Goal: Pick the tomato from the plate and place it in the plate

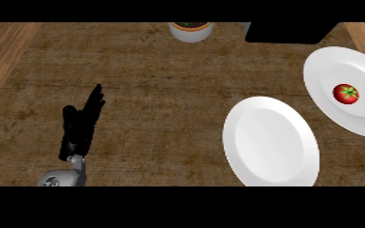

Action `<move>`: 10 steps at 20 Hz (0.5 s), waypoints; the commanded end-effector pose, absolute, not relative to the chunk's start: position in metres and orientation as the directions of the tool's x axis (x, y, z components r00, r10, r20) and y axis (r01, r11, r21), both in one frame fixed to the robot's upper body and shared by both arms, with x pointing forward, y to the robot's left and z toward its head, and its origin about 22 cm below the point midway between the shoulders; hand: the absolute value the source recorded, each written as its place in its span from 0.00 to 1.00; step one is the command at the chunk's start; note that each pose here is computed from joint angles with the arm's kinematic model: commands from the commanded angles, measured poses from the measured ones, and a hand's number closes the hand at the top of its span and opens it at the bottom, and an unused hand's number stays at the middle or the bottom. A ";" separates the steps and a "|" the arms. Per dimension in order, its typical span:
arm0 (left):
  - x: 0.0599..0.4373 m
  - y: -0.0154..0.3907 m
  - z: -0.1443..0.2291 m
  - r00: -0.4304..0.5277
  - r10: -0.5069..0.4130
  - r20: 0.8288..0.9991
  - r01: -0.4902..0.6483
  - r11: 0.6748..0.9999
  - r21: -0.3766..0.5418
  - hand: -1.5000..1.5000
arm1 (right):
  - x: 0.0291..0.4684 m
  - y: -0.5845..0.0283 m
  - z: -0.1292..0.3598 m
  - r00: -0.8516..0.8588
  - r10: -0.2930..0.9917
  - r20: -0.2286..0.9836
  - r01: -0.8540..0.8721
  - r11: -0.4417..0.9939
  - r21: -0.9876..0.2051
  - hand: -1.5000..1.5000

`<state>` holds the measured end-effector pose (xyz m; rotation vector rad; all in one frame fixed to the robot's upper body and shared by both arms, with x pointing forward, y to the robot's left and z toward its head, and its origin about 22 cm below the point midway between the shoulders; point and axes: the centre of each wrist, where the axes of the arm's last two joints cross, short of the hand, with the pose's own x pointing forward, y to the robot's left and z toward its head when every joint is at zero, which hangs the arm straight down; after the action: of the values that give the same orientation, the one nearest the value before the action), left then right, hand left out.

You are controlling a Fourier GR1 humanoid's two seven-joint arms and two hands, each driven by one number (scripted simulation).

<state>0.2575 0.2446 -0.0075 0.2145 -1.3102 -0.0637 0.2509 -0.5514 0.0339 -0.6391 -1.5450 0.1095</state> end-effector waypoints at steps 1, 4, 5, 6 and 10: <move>0.258 0.247 -0.012 0.257 -0.181 0.949 -0.067 0.977 0.204 0.50 | 0.238 -0.549 0.016 0.074 0.456 0.887 0.356 0.819 -0.451 0.00; 0.254 0.237 -0.012 0.270 -0.167 0.948 -0.072 0.979 0.193 0.50 | 0.232 -0.561 0.029 0.082 0.447 0.891 0.376 0.814 -0.443 0.00; 0.252 0.233 -0.005 0.255 -0.157 0.954 -0.068 0.981 0.180 0.50 | 0.224 -0.568 0.033 0.082 0.452 0.888 0.376 0.811 -0.448 0.00; 0.252 0.233 -0.014 0.249 -0.171 0.953 -0.069 0.979 0.194 0.50 | 0.233 -0.565 0.038 0.064 0.447 0.892 0.401 0.807 -0.433 0.00; 0.263 0.243 -0.003 0.258 -0.170 0.951 -0.072 0.978 0.194 0.50 | 0.219 -0.570 0.030 0.059 0.455 0.888 0.414 0.799 -0.437 0.00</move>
<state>0.2579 0.2446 -0.0067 0.2114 -1.3100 -0.0630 0.2265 -0.5677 0.0347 -0.6976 -1.5476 0.0506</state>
